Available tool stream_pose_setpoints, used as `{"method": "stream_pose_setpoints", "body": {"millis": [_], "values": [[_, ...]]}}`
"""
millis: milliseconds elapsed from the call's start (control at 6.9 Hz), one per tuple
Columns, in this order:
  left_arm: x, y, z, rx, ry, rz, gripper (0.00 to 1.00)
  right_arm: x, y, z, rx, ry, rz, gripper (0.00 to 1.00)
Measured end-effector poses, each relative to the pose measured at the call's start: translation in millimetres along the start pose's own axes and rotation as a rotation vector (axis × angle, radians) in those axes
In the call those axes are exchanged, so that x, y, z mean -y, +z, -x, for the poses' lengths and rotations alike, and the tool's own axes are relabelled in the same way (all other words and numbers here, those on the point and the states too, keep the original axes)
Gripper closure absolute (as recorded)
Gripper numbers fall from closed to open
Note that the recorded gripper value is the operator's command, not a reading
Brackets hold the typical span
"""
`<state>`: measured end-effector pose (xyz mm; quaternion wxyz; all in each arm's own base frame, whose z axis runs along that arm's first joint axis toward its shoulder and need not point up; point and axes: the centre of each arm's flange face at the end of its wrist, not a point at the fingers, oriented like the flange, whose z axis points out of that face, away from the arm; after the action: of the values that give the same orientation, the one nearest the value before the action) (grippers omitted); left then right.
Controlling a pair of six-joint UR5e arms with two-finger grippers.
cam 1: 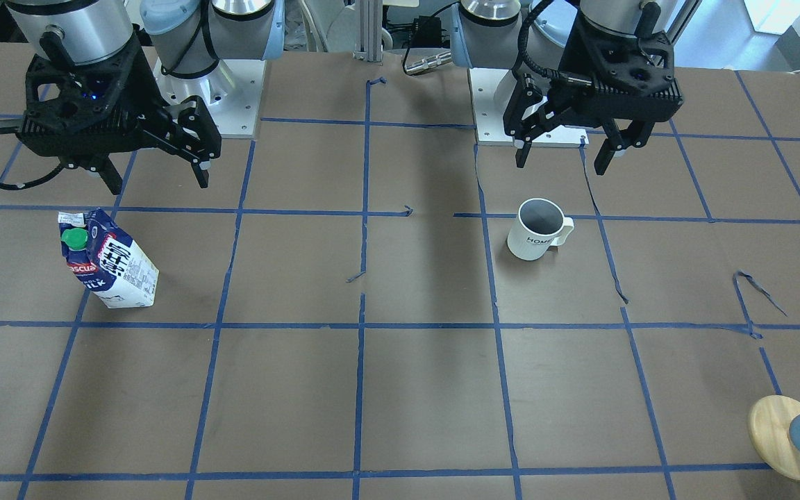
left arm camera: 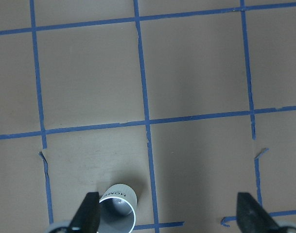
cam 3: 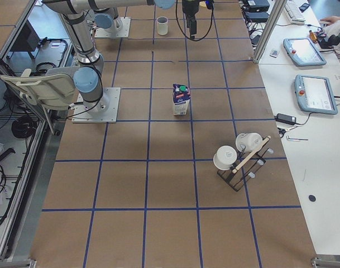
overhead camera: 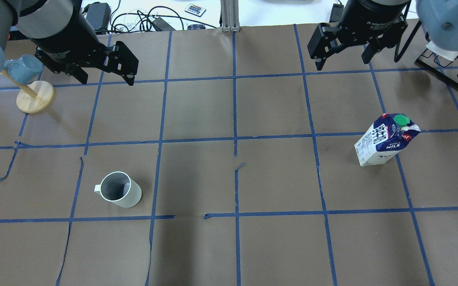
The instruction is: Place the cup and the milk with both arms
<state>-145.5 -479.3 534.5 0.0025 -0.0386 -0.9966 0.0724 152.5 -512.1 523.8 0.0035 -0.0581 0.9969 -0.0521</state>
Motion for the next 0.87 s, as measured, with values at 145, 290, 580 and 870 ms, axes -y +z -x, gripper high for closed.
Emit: {"method": "stream_pose_setpoints", "body": {"millis": [145, 290, 580, 870], "values": [[1.8, -2.8, 0.3, 0.000, -0.002, 0.014, 0.00, -0.1, 0.6, -0.6, 0.000, 0.000, 0.000, 0.00], [4.5, -6.7, 0.9, -0.001, -0.006, 0.031, 0.00, -0.1, 0.6, -1.1, 0.000, 0.001, -0.001, 0.00], [5.6, -8.2, 2.2, -0.002, -0.009, 0.042, 0.00, -0.1, 0.7, -1.4, 0.000, 0.002, -0.001, 0.00], [5.1, -6.5, 4.8, -0.003, -0.014, 0.046, 0.00, -0.1, 0.7, -1.5, -0.001, 0.001, -0.001, 0.00]]}}
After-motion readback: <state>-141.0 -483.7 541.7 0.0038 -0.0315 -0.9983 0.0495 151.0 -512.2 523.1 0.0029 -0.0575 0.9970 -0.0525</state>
